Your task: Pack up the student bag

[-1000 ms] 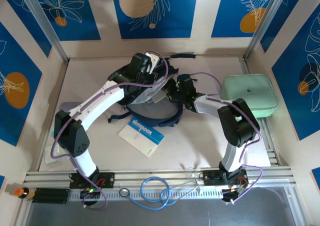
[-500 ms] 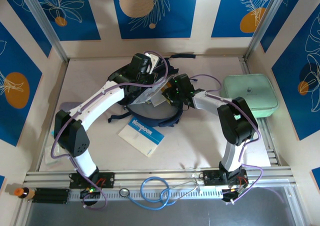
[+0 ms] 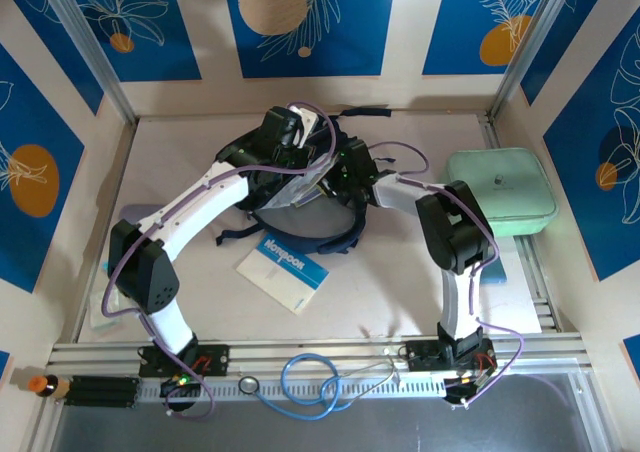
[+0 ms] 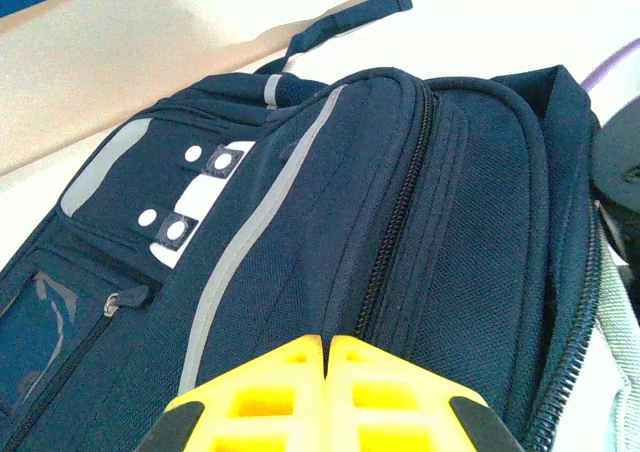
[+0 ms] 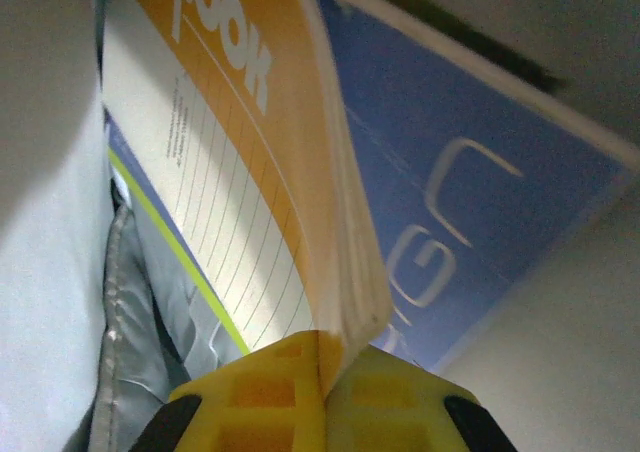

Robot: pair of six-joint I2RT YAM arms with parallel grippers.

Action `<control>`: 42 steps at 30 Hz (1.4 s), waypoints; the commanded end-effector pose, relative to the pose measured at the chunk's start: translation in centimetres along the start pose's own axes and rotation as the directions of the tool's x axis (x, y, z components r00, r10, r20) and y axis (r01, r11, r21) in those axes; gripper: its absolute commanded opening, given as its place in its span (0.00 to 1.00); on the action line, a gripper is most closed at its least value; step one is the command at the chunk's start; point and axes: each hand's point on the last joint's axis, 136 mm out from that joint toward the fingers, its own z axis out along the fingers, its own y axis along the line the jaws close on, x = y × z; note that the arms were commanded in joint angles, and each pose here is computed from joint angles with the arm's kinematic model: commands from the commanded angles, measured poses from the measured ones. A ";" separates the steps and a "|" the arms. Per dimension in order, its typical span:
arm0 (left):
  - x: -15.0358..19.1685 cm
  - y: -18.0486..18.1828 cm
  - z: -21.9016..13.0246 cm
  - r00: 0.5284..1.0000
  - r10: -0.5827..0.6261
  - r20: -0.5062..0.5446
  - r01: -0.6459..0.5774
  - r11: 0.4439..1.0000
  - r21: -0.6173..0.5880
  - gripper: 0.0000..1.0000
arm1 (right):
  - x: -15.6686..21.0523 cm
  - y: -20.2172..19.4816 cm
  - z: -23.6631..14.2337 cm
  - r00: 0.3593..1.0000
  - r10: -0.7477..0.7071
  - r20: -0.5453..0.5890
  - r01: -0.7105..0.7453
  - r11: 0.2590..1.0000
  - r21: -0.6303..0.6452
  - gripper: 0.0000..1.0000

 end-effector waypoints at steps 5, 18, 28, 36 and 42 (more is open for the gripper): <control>-2.8 1.2 -1.1 0.993 -0.055 0.101 0.058 0.998 -0.025 0.00 | 0.1 1.7 -1.0 0.997 -0.074 0.001 0.073 0.986 -0.149 0.40; 2.5 5.6 3.7 0.997 -0.070 -0.033 0.063 0.980 -0.191 0.00 | 3.0 -2.6 -9.3 0.993 -0.119 0.027 0.120 0.990 -0.068 0.61; 5.7 5.2 6.4 0.979 -0.168 -0.114 0.162 0.985 -0.055 0.29 | 5.4 -7.2 -14.4 0.900 -0.433 0.041 0.413 0.880 0.235 0.63; 6.5 5.4 4.8 0.935 -0.343 -0.095 0.348 0.937 0.038 0.84 | 11.1 -9.7 -13.6 0.715 -0.676 -0.175 0.679 0.615 0.401 0.78; 6.4 8.3 3.0 0.894 -0.446 -0.044 0.447 0.894 0.009 0.93 | 16.0 -9.5 -10.4 0.532 -0.773 -0.344 0.836 0.415 0.359 0.79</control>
